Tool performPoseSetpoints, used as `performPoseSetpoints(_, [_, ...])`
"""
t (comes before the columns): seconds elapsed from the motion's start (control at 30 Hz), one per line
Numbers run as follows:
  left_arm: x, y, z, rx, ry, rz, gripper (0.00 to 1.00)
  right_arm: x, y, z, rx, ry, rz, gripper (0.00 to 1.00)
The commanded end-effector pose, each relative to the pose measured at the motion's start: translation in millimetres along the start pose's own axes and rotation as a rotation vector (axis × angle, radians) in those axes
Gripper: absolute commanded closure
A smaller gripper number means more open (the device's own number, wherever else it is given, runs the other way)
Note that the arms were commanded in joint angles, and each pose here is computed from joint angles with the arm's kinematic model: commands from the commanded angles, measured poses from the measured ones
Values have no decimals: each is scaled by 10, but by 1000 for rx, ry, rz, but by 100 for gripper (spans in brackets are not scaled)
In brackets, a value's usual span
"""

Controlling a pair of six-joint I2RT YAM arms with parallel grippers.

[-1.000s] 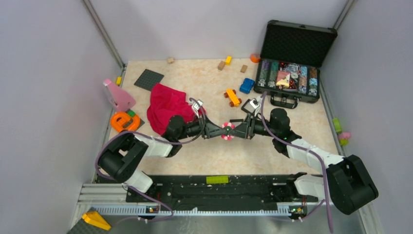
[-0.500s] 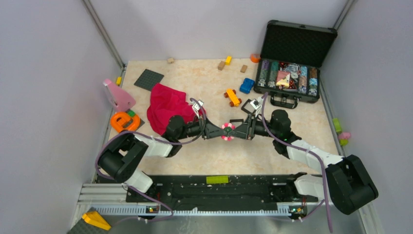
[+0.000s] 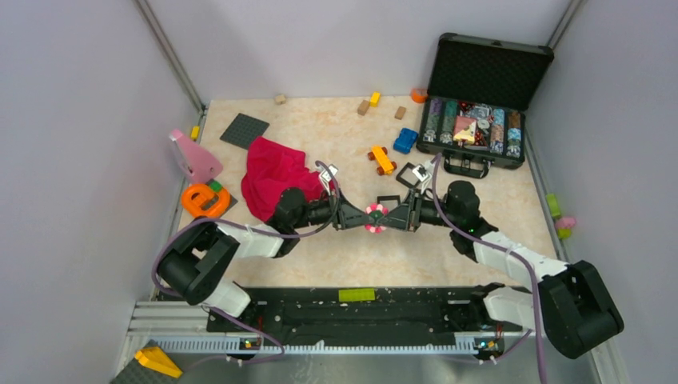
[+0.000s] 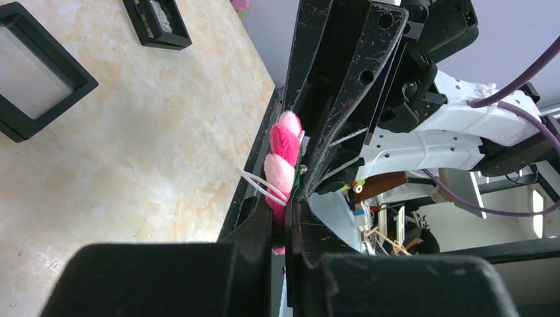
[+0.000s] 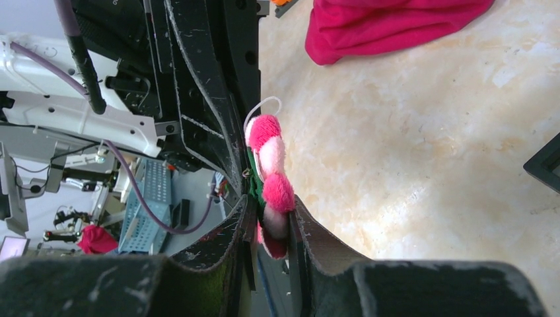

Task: Remove the brooch from the garment
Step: Close the brooch.

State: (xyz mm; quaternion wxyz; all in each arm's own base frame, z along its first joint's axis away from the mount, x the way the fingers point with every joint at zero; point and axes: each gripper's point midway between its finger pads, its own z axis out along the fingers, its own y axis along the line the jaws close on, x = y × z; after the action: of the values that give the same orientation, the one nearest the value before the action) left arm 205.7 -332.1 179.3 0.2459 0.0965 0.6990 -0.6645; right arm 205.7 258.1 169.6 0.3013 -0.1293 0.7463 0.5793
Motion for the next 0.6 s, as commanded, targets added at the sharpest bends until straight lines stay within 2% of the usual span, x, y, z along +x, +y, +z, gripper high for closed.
performPoseSetpoints(0.0, [-103, -99, 20, 10, -22, 41, 100, -98, 28, -96, -7, -40, -51, 85])
performPoseSetpoints(0.23, [-152, -94, -6, 23, -35, 15, 100, -106, 8, -159, -2, -50, -50, 81])
performPoseSetpoints(0.57, [-162, -63, -23, 37, -36, -20, 100, -134, 93, -182, -49, -63, -58, 61])
